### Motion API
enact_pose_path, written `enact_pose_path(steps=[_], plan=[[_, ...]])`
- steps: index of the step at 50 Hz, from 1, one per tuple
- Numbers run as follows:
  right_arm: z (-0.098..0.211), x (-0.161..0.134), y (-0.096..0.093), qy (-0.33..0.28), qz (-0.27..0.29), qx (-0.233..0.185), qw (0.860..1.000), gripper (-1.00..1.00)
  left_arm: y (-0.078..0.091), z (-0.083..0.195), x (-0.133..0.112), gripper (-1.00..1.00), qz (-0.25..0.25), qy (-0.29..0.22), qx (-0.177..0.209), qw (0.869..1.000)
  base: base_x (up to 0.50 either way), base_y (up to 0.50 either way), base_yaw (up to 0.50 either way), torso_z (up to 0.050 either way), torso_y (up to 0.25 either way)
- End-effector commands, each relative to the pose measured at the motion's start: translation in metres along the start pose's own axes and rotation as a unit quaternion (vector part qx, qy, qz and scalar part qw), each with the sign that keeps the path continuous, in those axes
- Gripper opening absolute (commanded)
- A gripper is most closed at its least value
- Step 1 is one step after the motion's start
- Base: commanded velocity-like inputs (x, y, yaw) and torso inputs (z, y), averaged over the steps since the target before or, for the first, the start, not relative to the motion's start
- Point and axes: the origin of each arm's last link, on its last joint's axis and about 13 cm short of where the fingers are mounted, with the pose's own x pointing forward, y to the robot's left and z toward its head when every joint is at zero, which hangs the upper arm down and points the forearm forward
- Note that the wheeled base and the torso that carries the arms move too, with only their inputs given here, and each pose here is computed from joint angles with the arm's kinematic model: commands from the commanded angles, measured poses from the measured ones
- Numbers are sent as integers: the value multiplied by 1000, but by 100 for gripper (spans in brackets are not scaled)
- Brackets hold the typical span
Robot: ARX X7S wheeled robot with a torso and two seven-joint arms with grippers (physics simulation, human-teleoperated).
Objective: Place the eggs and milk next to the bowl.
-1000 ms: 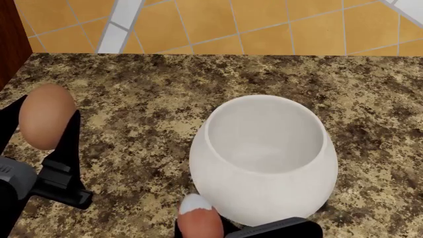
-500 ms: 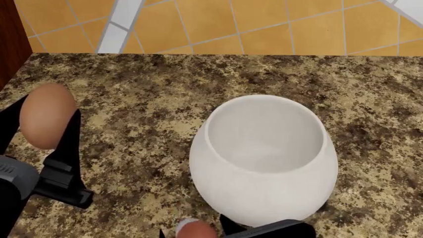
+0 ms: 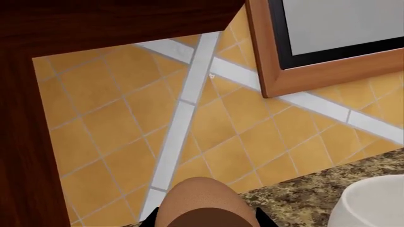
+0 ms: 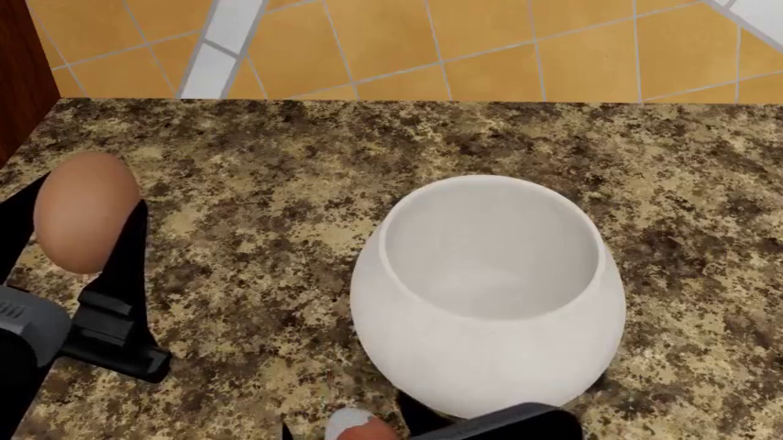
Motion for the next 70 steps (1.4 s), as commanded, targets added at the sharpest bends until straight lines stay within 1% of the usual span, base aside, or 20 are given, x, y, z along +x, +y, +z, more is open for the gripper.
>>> enact_pose_path(steps=[1, 18, 23, 32, 33, 40, 44, 45, 46, 47, 48, 49, 51, 55, 56, 57, 60, 61, 62, 70], plan=[[16, -4, 5, -33, 13, -8, 999, 100, 2, 2, 5, -100, 21, -17, -21, 999, 0, 0, 0, 0, 0], [39, -13, 17, -68, 42, -31, 996, 100, 3, 2, 4, -100, 22, -17, -20, 999, 0, 0, 0, 1, 0], [42, -14, 19, -73, 45, -35, 996, 100, 4, 3, 4, -100, 23, -18, -21, 999, 0, 0, 0, 0, 0], [60, -18, 20, -105, 44, -53, 992, 100, 4, 2, 3, -100, 20, -16, -19, 999, 0, 0, 0, 0, 0], [63, -18, 19, -114, 36, -62, 991, 100, 3, 2, 4, -100, 18, -14, -18, 1000, 0, 0, 0, 0, 0], [78, -25, 16, -144, 19, -78, 986, 100, 3, 0, 3, -100, 17, -10, -15, 1000, 0, 0, 0, 0, 0], [87, -28, 11, -170, -8, -100, 980, 100, 3, -3, 3, -100, 13, -6, -13, 1000, 0, 0, 0, 0, 3], [90, -29, 9, -176, -26, -115, 977, 100, 3, -4, 3, -100, 10, -3, -13, 1000, 0, 0, 0, 0, 0], [91, -30, 8, -179, -26, -113, 977, 100, 3, -4, 3, -100, 10, -2, -12, 1000, 0, 0, 0, 0, 0], [92, -31, 7, -181, -31, -119, 976, 100, 3, -5, 3, -100, 9, 0, -8, 1000, 0, 0, 0, 0, 0], [95, -33, 5, -187, -50, -135, 972, 100, 4, -6, 3, -100, 4, 5, -11, 1000, 0, 0, 0, 0, 0], [96, -35, 4, -189, -46, -126, 973, 100, 4, -6, 4, -100, 3, 6, -10, 1000, 0, 0, 0, 0, 0], [98, -37, 3, -193, -61, -136, 970, 100, 4, -8, 5, -100, -5, 12, -11, 1000, 0, 0, 0, 0, 0], [100, -43, 0, -201, -70, -133, 968, 100, 3, -11, 8, -100, -24, 25, -9, 999, 0, 0, 0, 0, 0], [101, -45, -1, -205, -74, -133, 967, 100, 3, -12, 9, -100, -40, 33, -13, 999, 0, 0, 0, 0, 0], [101, -46, -2, -206, -78, -133, 966, 100, 3, -12, 10, -100, -42, 36, -12, 998, 0, 0, 0, 0, 0], [102, -51, -5, -213, -93, -131, 964, 100, 2, -16, 13, -100, -67, 51, -1, 996, 0, 0, 0, 0, 0], [102, -52, -6, -214, -94, -130, 964, 100, 2, -17, 13, -100, -73, 55, -6, 996, 0, 0, 0, 0, 0], [102, -54, -7, -215, -102, -129, 963, 100, 1, -18, 15, -100, -76, 58, -1, 995, 0, 0, 0, 0, 0], [100, -62, -13, -222, -129, -124, 958, 100, 0, -30, 24, -100, -132, 105, 0, 986, 0, 0, 0, 0, 0]])
